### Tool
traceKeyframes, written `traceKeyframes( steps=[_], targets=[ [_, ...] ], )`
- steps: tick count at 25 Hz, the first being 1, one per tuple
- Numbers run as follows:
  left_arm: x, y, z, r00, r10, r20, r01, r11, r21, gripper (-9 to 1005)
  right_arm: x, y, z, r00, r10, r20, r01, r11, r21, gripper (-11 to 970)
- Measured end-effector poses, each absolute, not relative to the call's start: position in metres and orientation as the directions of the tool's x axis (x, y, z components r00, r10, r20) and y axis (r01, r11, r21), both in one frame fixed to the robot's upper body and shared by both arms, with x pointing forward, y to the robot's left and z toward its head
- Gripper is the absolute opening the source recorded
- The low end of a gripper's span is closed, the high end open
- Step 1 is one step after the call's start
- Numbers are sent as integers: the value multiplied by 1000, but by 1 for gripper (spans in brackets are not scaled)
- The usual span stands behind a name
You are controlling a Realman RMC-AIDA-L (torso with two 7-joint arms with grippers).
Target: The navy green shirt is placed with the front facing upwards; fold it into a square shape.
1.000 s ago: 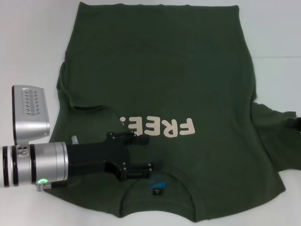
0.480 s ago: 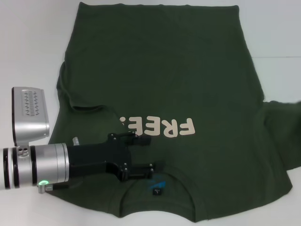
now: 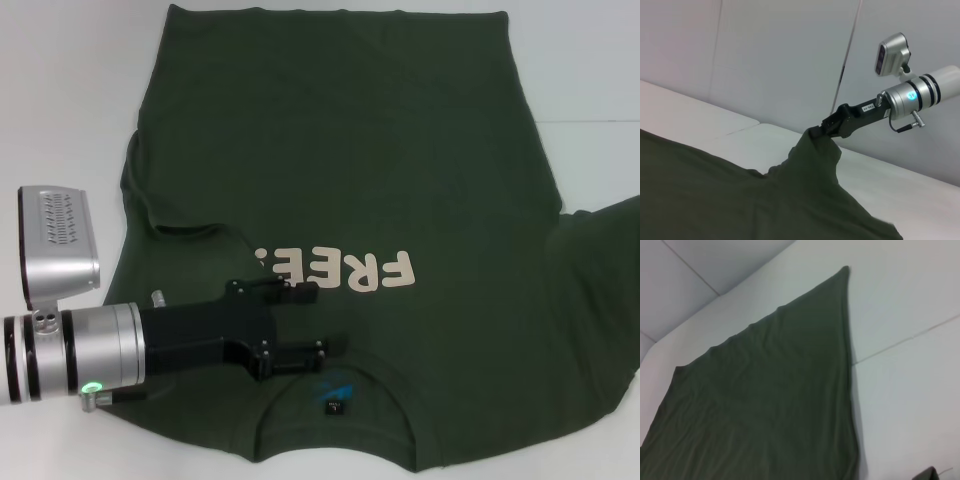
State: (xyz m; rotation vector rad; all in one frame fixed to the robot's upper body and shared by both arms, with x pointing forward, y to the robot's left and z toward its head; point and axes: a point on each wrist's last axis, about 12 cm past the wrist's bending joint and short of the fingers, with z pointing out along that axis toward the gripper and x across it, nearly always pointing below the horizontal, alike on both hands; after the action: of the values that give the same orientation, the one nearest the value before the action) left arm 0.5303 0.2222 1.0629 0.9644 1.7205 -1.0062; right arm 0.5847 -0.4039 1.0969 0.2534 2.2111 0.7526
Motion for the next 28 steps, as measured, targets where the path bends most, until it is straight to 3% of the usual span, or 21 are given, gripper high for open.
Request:
traceKeyframes(
  steps=[12, 24, 28],
  targets=[
    [531, 225, 1064, -301, 161, -940, 898, 381, -222, 786, 595, -380, 1105, -731, 307, -609, -158, 792, 590, 17],
    [533, 228, 1066, -303, 155, -940, 892, 394, -222, 785, 631, -275, 1122, -759, 34, -650, -428, 726, 538, 16],
    [533, 229, 1065, -304, 152, -940, 889, 400, -223, 786, 633, -258, 1119, -754, -6, -657, -453, 729, 513, 103]
  ],
)
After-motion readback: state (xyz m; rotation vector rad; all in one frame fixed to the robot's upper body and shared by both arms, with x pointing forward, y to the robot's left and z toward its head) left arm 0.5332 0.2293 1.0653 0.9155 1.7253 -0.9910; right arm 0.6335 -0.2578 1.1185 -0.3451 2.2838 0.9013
